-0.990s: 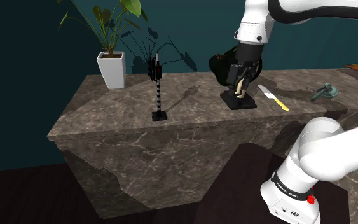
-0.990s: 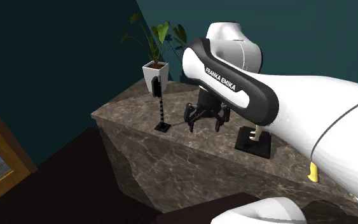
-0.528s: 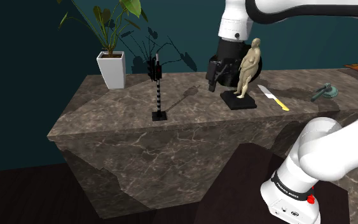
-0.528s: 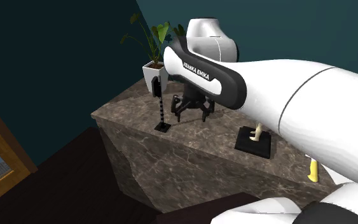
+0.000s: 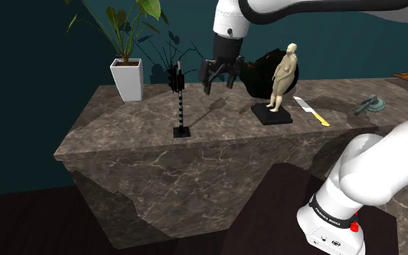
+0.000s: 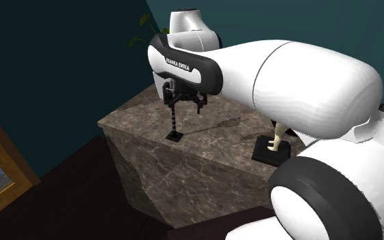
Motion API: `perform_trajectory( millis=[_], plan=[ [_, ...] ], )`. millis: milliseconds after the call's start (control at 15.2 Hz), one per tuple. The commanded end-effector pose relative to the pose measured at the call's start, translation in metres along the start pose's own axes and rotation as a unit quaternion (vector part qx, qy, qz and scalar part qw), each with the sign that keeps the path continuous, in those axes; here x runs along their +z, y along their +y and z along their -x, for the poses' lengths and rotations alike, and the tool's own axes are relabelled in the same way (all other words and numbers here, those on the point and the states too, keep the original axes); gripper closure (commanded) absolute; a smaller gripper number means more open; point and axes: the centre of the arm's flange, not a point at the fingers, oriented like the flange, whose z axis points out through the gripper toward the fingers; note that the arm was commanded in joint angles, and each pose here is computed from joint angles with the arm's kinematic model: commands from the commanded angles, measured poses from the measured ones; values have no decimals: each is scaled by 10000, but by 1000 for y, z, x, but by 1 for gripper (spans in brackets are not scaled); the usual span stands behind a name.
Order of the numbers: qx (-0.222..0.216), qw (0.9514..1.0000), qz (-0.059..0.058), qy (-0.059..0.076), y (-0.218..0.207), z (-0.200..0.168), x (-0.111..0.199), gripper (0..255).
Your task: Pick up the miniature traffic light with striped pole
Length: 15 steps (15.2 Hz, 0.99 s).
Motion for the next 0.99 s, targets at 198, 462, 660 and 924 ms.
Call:
perform_trajectory(
  millis=[198, 462, 660, 924],
  plan=[
    [237, 9990, 149, 355, -43, -43, -4, 0],
    [421, 9967, 272, 635, -77, -78, -11, 0],
    [467, 9960, 303, 705, -85, -86, -2, 0],
    [467, 9960, 303, 705, -84, -83, 19, 0]
  ],
)
